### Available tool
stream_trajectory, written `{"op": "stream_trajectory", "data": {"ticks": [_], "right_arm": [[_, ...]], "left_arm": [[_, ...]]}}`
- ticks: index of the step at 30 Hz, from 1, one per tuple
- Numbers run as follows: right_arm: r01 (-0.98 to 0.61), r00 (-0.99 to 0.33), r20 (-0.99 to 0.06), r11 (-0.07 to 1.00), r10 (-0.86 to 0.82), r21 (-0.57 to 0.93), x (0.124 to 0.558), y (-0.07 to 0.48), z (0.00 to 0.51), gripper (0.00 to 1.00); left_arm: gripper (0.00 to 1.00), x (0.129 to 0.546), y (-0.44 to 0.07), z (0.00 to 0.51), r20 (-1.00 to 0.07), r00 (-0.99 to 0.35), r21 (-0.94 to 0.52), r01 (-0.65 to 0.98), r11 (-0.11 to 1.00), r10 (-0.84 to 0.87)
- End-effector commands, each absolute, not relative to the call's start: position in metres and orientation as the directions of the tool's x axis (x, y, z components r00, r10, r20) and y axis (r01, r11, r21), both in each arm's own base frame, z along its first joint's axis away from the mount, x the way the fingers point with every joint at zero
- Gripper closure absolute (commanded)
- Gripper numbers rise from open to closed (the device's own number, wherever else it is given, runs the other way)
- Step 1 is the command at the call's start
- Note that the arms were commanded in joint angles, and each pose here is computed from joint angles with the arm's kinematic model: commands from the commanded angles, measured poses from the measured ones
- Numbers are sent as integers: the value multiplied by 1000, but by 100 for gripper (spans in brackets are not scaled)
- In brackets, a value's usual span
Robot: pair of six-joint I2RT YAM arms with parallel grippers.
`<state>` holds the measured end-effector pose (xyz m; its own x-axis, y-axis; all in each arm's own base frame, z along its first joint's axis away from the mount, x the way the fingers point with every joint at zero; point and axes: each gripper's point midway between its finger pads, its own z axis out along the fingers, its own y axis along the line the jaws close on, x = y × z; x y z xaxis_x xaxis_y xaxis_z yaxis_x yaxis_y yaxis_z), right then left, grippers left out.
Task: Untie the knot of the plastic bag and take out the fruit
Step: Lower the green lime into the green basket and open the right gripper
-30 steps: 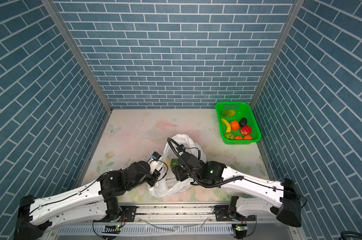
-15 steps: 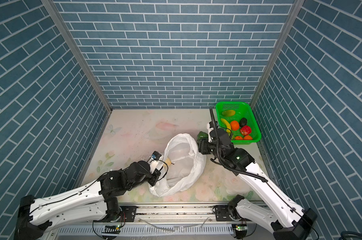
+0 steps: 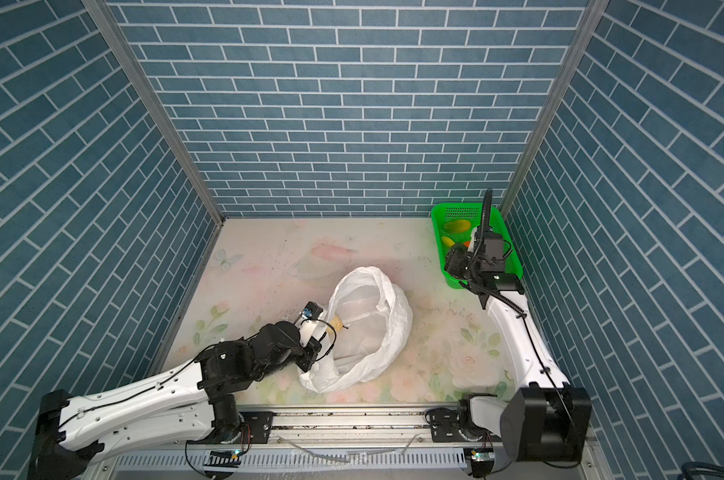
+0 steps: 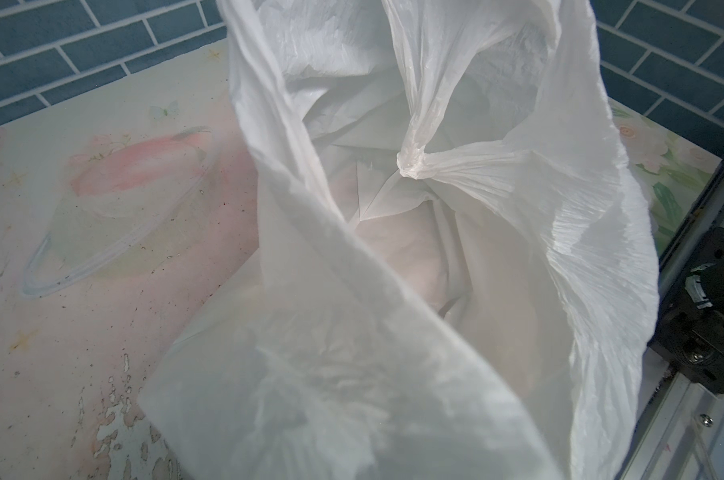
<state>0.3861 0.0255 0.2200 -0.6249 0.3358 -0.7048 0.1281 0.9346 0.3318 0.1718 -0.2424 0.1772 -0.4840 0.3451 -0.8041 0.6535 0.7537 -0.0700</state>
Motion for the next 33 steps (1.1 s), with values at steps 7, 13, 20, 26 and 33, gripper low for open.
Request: {"op": "stream_trajectory", "data": {"ticks": [7,13,20,26,33], "right_arm": [[199,-516,-751,910,412,362,492,-39,229,38],[251,-533,-706,884,466,394,540,-64,195,38],[294,-551,-687,881,473,371,579,-79,174,35],[320,-577,-669,884,468,342,585,-84,163,20],[316,-584,-673,890,455,328,574,-83,165,17]], "left_arm": [[100,173,-241,182,-818,-470,-64,648,759,332],[100,174,-240,187,-825,-468,-69,641,765,318],[100,175,-240,187,-823,-469,-68,640,765,319],[100,174,-239,189,-824,-468,-67,641,765,320],[100,174,-239,188,-824,-466,-64,642,764,322]]}}
